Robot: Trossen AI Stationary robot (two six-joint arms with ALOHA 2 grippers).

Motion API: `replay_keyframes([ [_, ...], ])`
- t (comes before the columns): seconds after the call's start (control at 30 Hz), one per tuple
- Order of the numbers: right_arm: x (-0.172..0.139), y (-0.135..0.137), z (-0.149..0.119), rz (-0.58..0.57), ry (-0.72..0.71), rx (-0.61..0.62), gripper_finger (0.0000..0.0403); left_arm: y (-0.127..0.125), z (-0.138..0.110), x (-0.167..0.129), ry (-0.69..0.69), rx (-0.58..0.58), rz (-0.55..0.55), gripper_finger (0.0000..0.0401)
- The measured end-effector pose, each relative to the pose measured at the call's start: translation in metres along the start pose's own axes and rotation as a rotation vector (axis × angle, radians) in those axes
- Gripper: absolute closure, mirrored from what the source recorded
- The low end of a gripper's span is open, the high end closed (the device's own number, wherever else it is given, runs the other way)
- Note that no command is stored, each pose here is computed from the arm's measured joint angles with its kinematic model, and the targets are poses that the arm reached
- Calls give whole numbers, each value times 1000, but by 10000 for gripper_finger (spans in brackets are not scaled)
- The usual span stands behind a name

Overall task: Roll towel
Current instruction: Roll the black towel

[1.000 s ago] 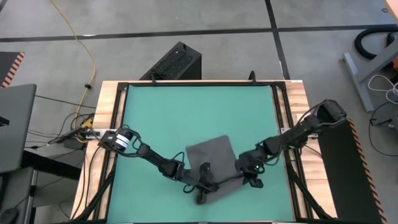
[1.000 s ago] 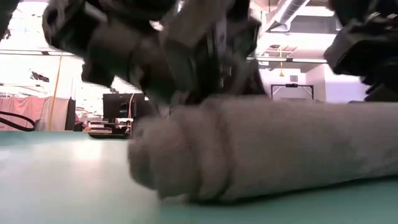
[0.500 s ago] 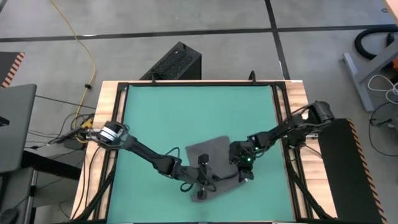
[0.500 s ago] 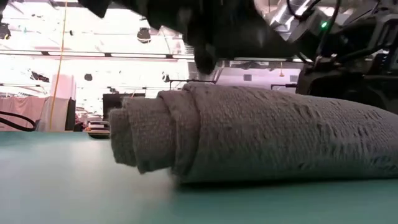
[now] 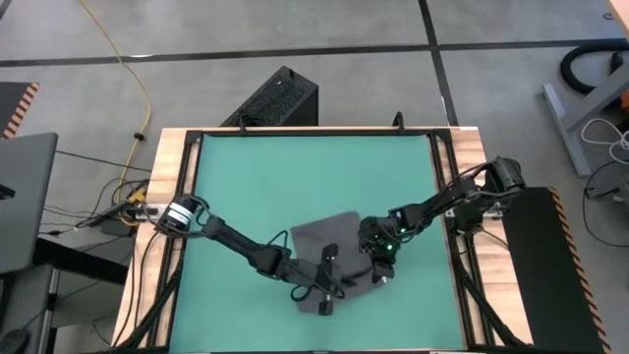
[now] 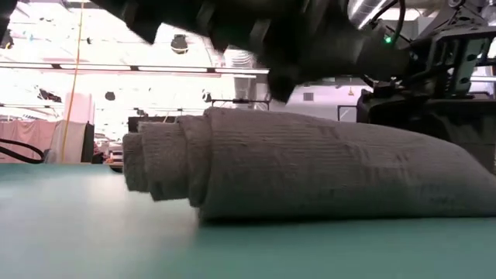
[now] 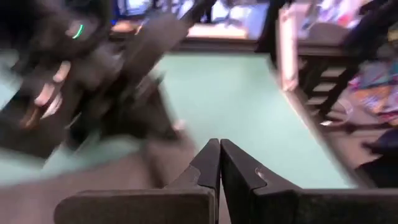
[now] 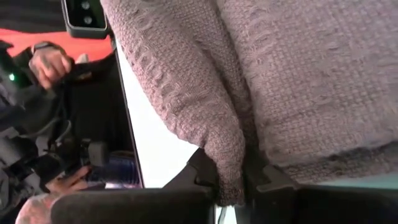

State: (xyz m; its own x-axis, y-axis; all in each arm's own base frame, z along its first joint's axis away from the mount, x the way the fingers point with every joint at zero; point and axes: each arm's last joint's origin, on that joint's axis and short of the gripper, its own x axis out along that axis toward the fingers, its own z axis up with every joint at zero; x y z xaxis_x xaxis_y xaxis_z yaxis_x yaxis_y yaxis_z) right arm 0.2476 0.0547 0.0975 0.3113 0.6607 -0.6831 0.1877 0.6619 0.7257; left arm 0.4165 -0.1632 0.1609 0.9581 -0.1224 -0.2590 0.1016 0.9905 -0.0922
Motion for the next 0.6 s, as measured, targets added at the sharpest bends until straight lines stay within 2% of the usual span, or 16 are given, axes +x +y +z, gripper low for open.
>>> replay_keyframes([
  [0.07, -1, -2, 1, -5, -9, 14, 368, -3, 4, 3, 9, 2, -37, 401],
  [0.13, -3, -4, 2, -11, -13, 27, 368, -4, -2, 8, 53, 9, -43, 401],
  [0.2, -3, -4, 2, -14, -14, 34, 368, -3, -10, 9, 118, 15, -26, 401],
  [0.33, -4, -6, 2, -21, -8, 63, 367, -1, -12, 11, 129, -9, -16, 401],
  [0.47, -4, -6, 2, -23, -8, 87, 366, 1, -25, 14, 179, -23, -1, 401],
  [0.6, -4, -6, 2, -20, -15, 51, 351, 7, -30, 13, 231, -50, 44, 401],
])
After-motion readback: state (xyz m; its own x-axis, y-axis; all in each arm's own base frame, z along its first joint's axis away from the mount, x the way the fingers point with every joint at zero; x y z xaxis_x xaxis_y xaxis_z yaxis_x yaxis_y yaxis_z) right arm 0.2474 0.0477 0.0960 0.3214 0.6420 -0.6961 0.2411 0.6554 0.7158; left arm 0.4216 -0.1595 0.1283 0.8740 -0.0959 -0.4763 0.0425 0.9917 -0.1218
